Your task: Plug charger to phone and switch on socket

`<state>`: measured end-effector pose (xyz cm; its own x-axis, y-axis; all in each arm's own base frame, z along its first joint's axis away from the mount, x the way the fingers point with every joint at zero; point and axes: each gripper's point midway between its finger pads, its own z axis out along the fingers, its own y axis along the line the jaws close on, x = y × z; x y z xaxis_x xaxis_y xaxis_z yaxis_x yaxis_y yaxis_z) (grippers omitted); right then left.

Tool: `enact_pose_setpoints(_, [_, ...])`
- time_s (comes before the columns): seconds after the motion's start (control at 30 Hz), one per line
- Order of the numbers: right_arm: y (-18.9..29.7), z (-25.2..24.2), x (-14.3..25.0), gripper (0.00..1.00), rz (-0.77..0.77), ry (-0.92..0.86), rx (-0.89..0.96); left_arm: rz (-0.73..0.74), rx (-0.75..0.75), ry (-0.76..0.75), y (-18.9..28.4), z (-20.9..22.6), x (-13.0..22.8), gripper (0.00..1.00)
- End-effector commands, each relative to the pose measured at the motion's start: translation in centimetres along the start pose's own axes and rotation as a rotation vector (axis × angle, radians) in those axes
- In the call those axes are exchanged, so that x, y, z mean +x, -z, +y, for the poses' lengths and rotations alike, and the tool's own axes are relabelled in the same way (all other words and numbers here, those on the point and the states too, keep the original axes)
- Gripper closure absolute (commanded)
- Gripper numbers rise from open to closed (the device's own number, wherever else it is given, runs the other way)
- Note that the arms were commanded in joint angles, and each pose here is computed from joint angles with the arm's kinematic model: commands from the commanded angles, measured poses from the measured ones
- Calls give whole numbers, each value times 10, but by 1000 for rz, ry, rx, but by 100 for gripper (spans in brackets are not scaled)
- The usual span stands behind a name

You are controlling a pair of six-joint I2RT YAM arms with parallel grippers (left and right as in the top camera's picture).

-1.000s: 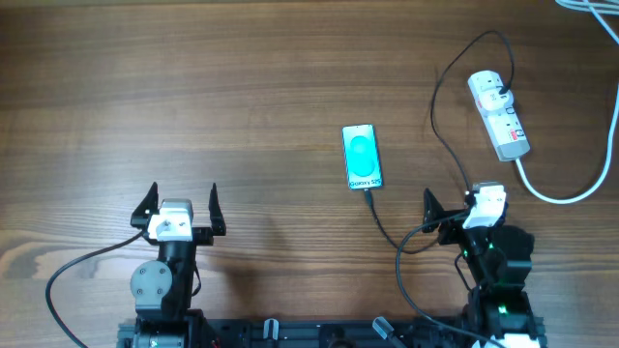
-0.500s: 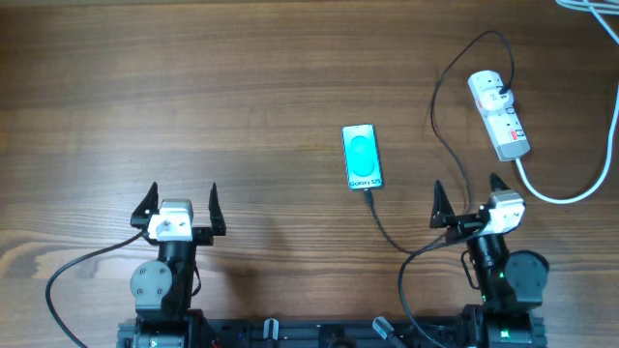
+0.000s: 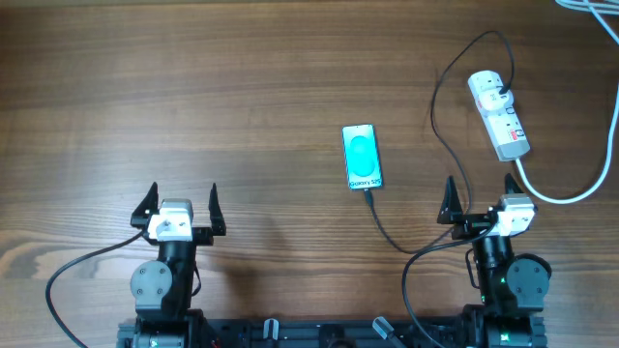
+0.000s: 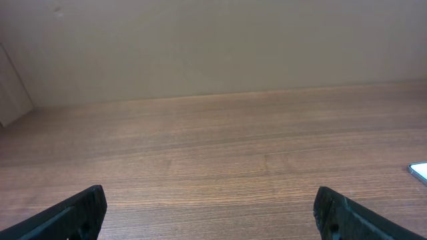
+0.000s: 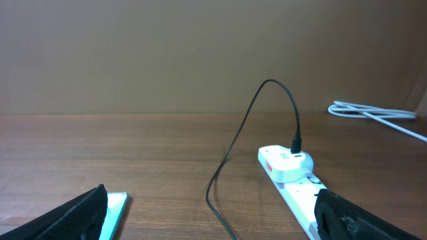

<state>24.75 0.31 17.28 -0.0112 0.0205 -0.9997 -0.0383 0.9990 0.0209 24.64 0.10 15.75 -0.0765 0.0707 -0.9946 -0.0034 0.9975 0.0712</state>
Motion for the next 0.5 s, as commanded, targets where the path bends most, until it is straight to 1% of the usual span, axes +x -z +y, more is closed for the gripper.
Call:
enact_pose_setpoints(0.0, [1,-4,-3,0,-15,17,25,-4,-18,-15,0,3,0,0])
enact_pose_setpoints(0.47, [1,-4,-3,0,-14,18,25,-4,-18,-15,0,3,0,0])
